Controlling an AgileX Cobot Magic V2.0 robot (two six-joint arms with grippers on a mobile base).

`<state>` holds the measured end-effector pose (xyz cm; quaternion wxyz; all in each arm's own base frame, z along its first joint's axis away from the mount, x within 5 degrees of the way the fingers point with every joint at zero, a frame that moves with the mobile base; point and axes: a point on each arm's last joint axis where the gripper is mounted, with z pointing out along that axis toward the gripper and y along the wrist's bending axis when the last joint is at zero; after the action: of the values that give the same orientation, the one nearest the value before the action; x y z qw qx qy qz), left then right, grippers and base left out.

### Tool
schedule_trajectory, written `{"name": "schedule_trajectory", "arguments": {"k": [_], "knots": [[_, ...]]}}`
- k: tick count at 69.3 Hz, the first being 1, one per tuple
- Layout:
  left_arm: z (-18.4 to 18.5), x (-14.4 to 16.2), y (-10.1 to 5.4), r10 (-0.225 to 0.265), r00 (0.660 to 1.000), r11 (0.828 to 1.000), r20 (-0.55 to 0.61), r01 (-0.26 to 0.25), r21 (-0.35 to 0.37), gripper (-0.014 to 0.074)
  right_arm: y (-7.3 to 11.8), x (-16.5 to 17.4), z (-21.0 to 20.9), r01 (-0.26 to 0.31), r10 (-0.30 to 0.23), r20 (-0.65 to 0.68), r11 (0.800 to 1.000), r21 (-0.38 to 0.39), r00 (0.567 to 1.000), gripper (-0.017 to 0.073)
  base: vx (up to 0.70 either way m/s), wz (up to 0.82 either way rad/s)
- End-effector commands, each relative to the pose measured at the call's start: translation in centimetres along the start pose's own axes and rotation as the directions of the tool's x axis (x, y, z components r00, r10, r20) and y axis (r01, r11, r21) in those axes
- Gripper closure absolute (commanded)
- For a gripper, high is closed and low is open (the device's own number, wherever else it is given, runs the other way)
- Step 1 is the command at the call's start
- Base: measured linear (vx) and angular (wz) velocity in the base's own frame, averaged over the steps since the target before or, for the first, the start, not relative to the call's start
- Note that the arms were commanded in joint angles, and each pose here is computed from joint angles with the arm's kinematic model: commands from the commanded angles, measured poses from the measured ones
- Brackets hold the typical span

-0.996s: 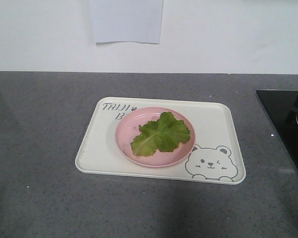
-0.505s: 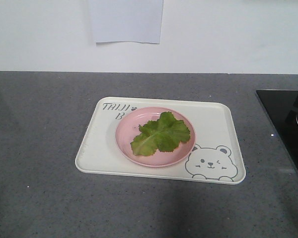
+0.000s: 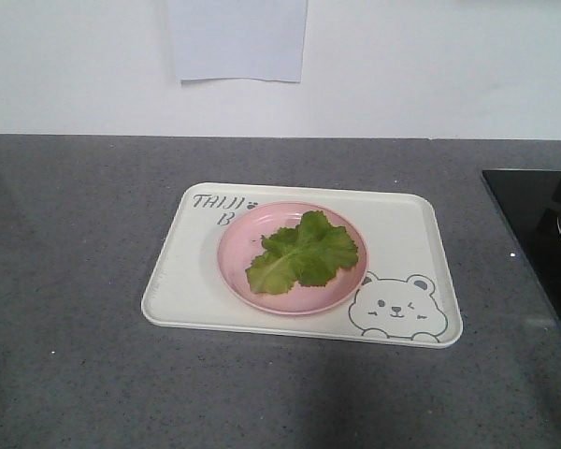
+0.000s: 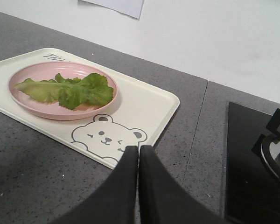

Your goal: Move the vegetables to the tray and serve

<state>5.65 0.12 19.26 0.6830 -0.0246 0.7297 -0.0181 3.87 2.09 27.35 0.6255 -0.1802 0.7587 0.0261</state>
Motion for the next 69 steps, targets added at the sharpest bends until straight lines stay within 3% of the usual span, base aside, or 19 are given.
{"name": "schedule_trajectory", "arguments": {"k": [1, 29, 39, 49, 57, 62, 69], "knots": [[0.0, 0.2, -0.1, -0.002, 0.998, 1.0, 0.062, 0.001, 0.014, 0.0601, -0.4, -1.3, -0.2, -0.013, 0.01, 0.079, 0.999, 0.035, 0.997, 0.0564, 0.0, 0.0], [0.0, 0.2, -0.1, -0.002, 0.998, 1.0, 0.062, 0.001, 0.014, 0.0601, -0.5, -1.4, -0.2, -0.013, 0.009, 0.092, 0.999, 0.045, 0.996, 0.0564, 0.0, 0.0], [0.0, 0.2, -0.1, -0.002, 0.998, 1.0, 0.062, 0.001, 0.014, 0.0601, -0.8, -0.5, 0.3, 0.029, -0.036, 0.082, 0.995, 0.093, 0.996, 0.0564, 0.0, 0.0], [0.0, 0.2, -0.1, -0.002, 0.998, 1.0, 0.062, 0.001, 0.014, 0.0601, -1.2, 1.3, 1.5, -0.093, 0.077, 0.113, 0.985, 0.144, 0.991, 0.0564, 0.0, 0.0], [0.0, 0.2, -0.1, -0.002, 0.998, 1.0, 0.062, 0.001, 0.014, 0.0601, -1.5, 2.8, 2.1, -0.208, 0.186, 0.128, 0.959, 0.19, 0.974, 0.0562, 0.0, 0.0], [0.0, 0.2, -0.1, -0.002, 0.998, 1.0, 0.062, 0.001, 0.014, 0.0601, -1.6, 3.5, 2.2, -0.244, 0.217, 0.144, 0.947, 0.21, 0.965, 0.0562, 0.0, 0.0], [0.0, 0.2, -0.1, -0.002, 0.998, 1.0, 0.062, 0.001, 0.014, 0.0601, -1.5, 4.7, 2.3, -0.247, 0.206, 0.19, 0.943, 0.223, 0.96, 0.0562, 0.0, 0.0]]}}
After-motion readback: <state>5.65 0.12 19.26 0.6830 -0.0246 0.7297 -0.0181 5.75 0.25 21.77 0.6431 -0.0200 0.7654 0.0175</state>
